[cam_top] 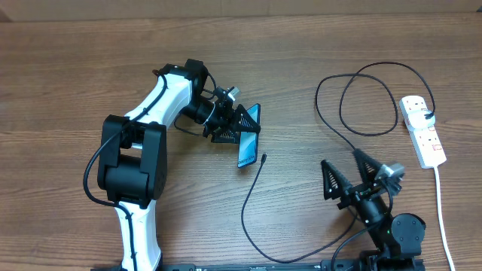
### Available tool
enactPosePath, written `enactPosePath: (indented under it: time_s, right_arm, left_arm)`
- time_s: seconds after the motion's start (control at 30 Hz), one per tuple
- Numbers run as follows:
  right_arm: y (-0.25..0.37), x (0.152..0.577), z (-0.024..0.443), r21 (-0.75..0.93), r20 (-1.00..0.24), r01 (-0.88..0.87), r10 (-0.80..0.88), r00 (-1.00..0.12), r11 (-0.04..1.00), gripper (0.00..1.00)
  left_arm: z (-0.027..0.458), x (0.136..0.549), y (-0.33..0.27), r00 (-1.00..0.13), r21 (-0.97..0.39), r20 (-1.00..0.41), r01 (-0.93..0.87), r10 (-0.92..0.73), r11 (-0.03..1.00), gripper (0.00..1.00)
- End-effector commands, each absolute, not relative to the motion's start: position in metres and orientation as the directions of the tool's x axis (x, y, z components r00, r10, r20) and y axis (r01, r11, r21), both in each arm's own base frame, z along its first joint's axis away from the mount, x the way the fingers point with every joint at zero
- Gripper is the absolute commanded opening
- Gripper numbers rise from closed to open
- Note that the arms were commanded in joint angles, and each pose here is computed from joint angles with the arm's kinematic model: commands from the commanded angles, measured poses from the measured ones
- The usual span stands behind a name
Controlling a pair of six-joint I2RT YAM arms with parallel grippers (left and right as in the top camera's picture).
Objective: Plug charger to phone and switch on socket
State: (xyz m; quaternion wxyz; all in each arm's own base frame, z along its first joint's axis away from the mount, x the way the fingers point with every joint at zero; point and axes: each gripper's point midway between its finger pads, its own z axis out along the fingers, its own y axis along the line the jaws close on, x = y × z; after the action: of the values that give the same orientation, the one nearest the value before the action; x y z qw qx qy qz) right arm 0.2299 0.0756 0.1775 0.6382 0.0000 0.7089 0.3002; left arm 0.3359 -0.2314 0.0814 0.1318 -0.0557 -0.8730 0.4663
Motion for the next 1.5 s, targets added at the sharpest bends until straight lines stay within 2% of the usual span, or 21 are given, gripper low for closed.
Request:
enactPosePath:
  time_s: [0.0,0.13,0.27,0.43,0.63,0.67,0.7,0.8,0.93,1.07,1.27,1.47]
  right_arm:
    - [0.087,0.216,0.21,0.457,-0.889,-0.454,0.411,-0.201,0.765,1.0]
    - [0.078,0.208,0.256,0.441,-0.897,-0.395,0.389,-0.207,0.806,1.0]
    - [0.063,0.212,0.289,0.458,-0.861,-0.225,0.365,-0.355,0.86,1.0]
    - [0.064,0.226,0.317,0.436,-0.769,-0.136,0.289,-0.571,0.89,1.0]
    - [0.083,0.253,0.342,0.51,-0.659,-0.154,0.27,-0.702,0.846,1.0]
    - [0.088,0.257,0.341,0.529,-0.642,-0.165,0.265,-0.72,0.832,0.96]
    - [0.095,0.26,0.337,0.561,-0.611,-0.172,0.264,-0.746,0.81,0.88]
    - [0.105,0.267,0.314,0.617,-0.495,-0.115,0.27,-0.826,0.779,0.75]
    - [0.119,0.274,0.277,0.599,-0.374,-0.058,0.215,-0.902,0.799,0.69]
    - [0.145,0.278,0.251,0.589,-0.293,-0.072,0.13,-0.947,0.805,0.68]
    - [0.175,0.286,0.206,0.511,-0.189,-0.021,0.089,-0.978,0.859,0.69]
    - [0.222,0.285,0.171,0.498,-0.132,-0.078,-0.013,-0.991,0.864,0.69]
  left_arm:
    - [0.104,0.337,-0.236,-0.965,-0.871,0.122,0.009,0.233,0.491,0.68]
    - [0.104,0.337,-0.236,-0.965,-0.871,0.121,0.009,0.234,0.491,0.69]
    - [0.104,0.337,-0.236,-0.965,-0.871,0.121,0.009,0.234,0.491,0.69]
    - [0.104,0.337,-0.236,-0.965,-0.871,0.121,0.01,0.233,0.491,0.69]
    - [0.104,0.337,-0.236,-0.965,-0.871,0.119,0.011,0.233,0.491,0.7]
    - [0.104,0.337,-0.236,-0.965,-0.871,0.12,0.01,0.233,0.491,0.7]
    - [0.104,0.337,-0.236,-0.965,-0.871,0.119,0.011,0.233,0.49,0.7]
    - [0.104,0.337,-0.236,-0.965,-0.871,0.119,0.011,0.233,0.491,0.7]
    - [0.104,0.337,-0.236,-0.965,-0.871,0.123,0.007,0.231,0.491,0.7]
    - [0.104,0.337,-0.236,-0.965,-0.871,0.123,0.007,0.232,0.491,0.7]
    - [0.104,0.337,-0.236,-0.965,-0.871,0.123,0.007,0.232,0.491,0.7]
    - [0.104,0.337,-0.236,-0.965,-0.871,0.123,0.007,0.231,0.491,0.7]
